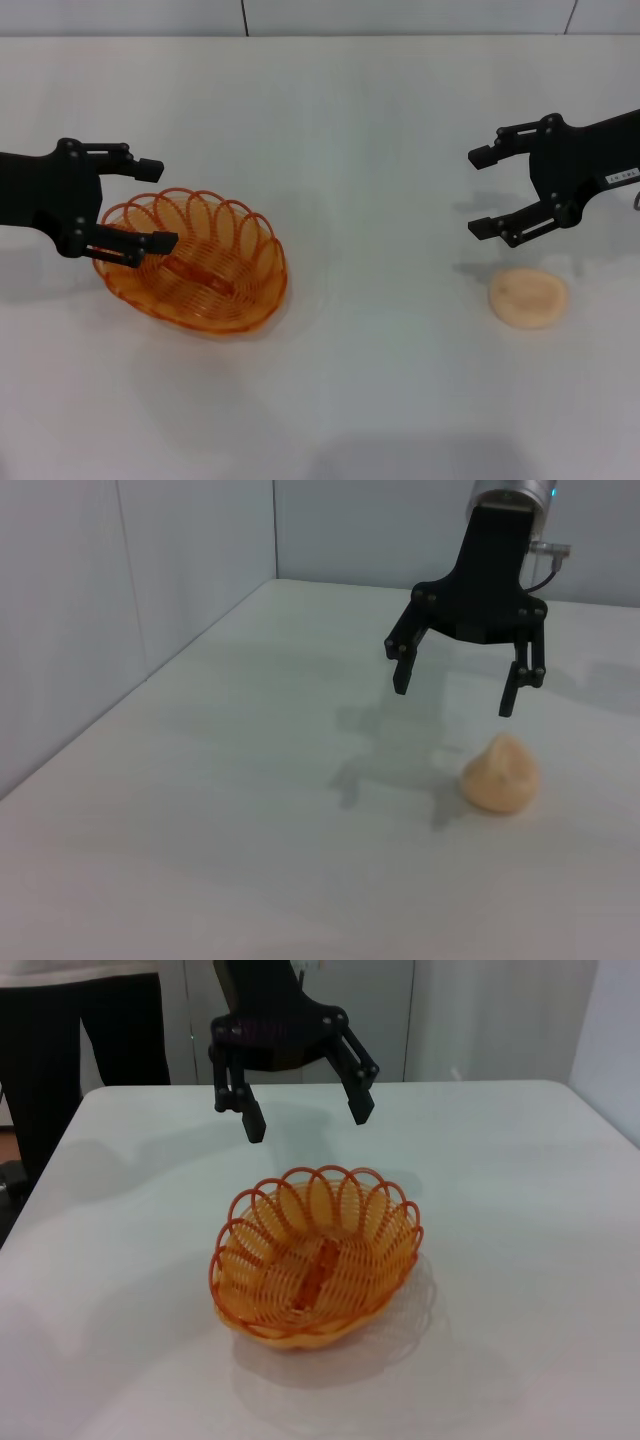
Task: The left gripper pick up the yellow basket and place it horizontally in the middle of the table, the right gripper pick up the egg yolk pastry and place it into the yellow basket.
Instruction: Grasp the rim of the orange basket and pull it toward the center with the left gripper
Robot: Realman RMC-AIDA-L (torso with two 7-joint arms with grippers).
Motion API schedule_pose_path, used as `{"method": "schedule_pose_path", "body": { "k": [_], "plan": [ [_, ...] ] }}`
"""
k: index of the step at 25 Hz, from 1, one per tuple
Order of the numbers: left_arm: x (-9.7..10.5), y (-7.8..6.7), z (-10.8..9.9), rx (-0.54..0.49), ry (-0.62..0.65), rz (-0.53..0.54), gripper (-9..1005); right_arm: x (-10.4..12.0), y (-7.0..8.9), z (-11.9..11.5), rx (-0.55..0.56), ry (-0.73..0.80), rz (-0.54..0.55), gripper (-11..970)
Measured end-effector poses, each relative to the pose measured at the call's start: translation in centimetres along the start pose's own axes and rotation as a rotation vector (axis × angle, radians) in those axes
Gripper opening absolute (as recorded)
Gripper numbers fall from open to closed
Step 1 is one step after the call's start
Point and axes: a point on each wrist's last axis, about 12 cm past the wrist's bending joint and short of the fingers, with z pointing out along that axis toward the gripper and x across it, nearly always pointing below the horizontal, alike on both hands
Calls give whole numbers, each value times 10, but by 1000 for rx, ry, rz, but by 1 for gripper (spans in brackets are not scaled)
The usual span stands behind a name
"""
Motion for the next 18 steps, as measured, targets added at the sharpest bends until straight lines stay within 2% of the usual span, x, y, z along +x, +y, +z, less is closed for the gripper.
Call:
{"method": "schedule_pose_path", "body": {
  "k": [14, 18],
  "plan": [
    [2, -1, 1, 5, 13, -8, 888, 0, 0, 1, -1, 1, 4, 869],
    [0, 0, 1, 8, 16, -41, 886, 0, 0, 1, 1, 2, 4, 869]
  ]
}}
